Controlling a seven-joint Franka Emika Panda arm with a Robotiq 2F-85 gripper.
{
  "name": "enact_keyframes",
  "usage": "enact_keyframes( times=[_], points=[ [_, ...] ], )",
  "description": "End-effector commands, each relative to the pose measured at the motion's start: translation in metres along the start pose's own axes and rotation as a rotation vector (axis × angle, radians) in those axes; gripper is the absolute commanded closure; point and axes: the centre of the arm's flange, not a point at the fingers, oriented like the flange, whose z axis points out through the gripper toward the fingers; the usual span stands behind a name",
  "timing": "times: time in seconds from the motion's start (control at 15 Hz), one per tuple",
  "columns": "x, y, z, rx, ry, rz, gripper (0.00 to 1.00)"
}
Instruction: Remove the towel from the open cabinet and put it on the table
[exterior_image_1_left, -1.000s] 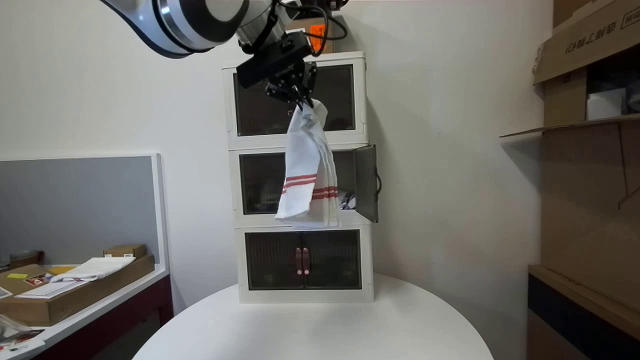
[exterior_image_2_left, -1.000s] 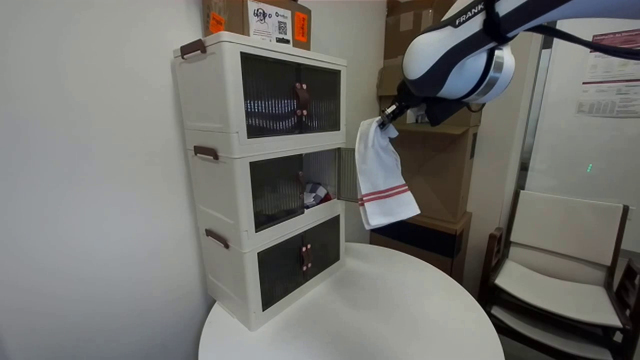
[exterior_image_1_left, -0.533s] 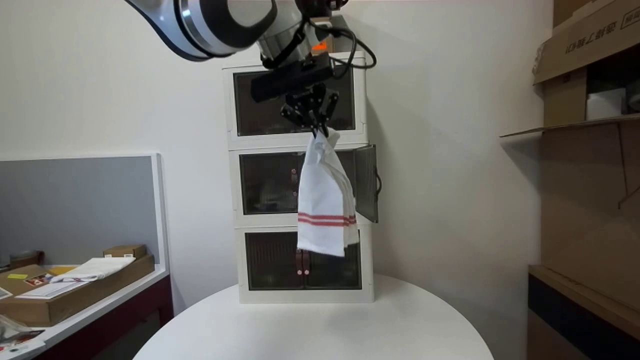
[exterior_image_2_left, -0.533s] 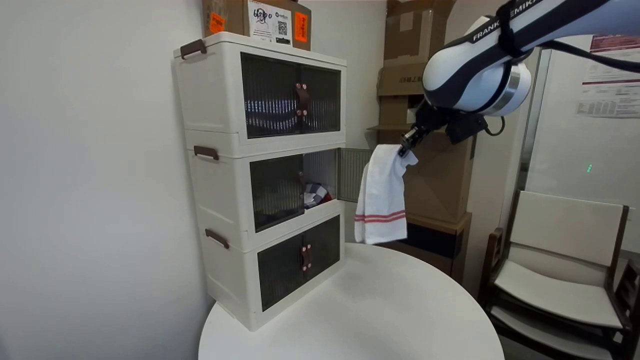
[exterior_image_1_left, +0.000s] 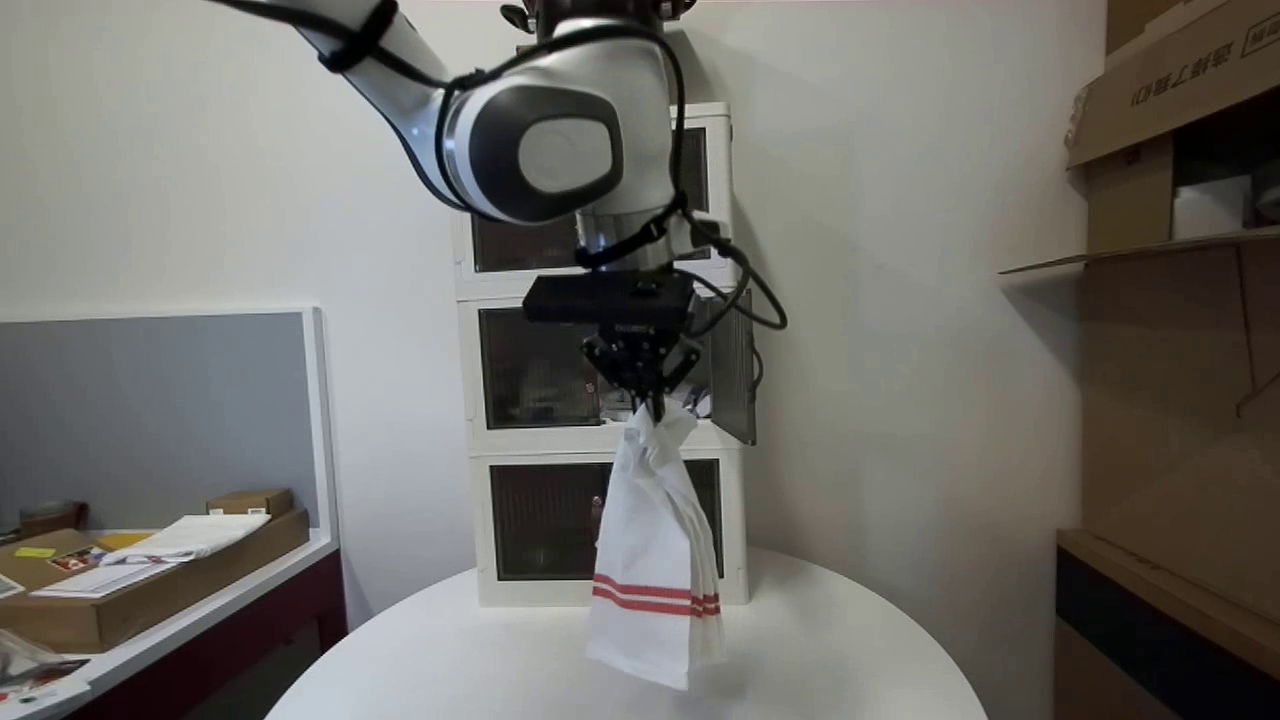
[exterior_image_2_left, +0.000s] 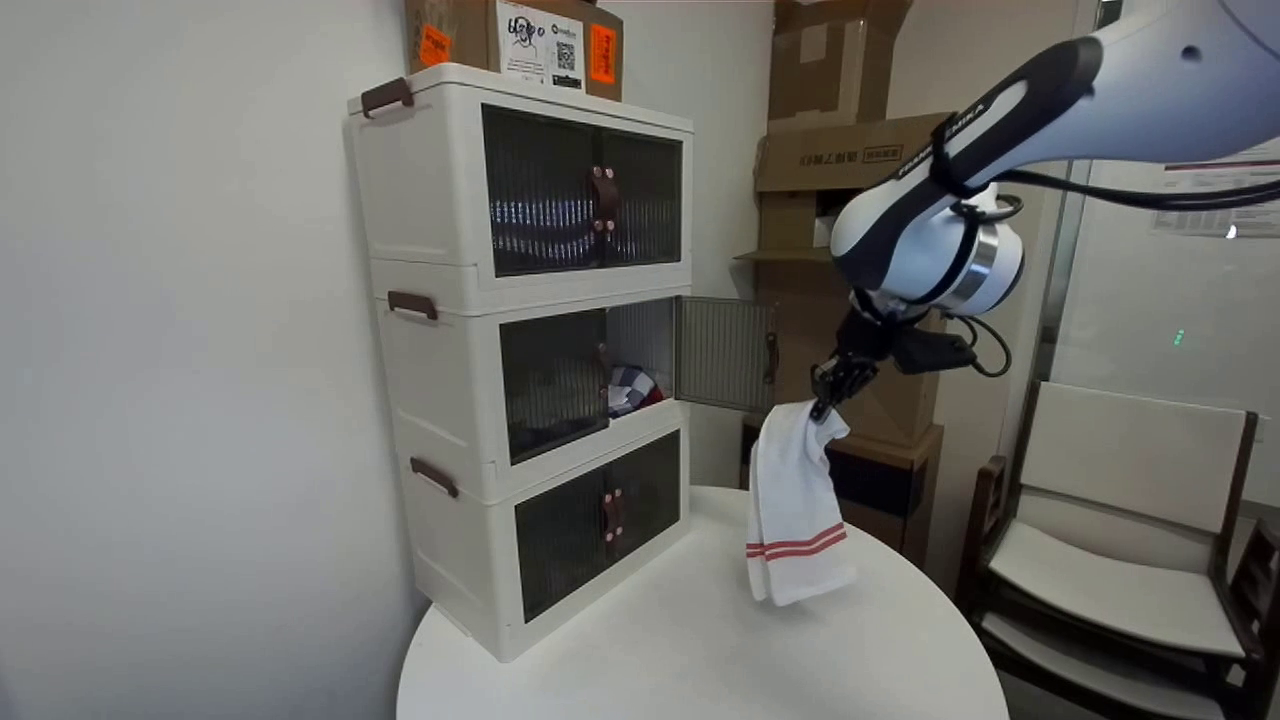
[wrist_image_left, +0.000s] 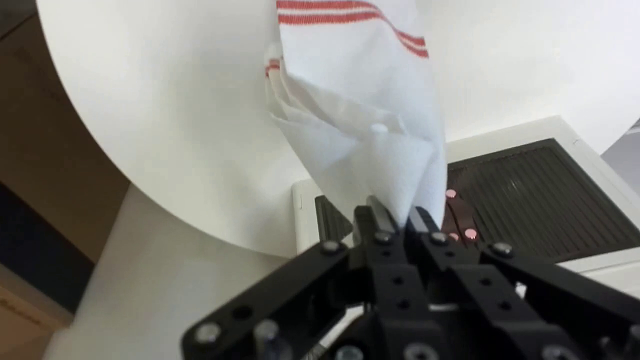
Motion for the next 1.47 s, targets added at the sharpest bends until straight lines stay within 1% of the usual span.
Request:
enact_keyframes(
  times=[0.0,0.4,0.87,1.07,1.4],
  points=[
    [0.017,0.014,0.046,0.043,-0.074,0.071,0.98],
    [0.024,0.022,0.122,0.087,-0.198,0.147,0.98],
    [0.038,0.010,0.195,0.160,-0.364,0.154,0.98],
    [0.036,0.005,0.220,0.198,-0.431,0.177,0.98],
    [0.015,0.018,0.253,0.217,-0.491,0.299,0.98]
  ],
)
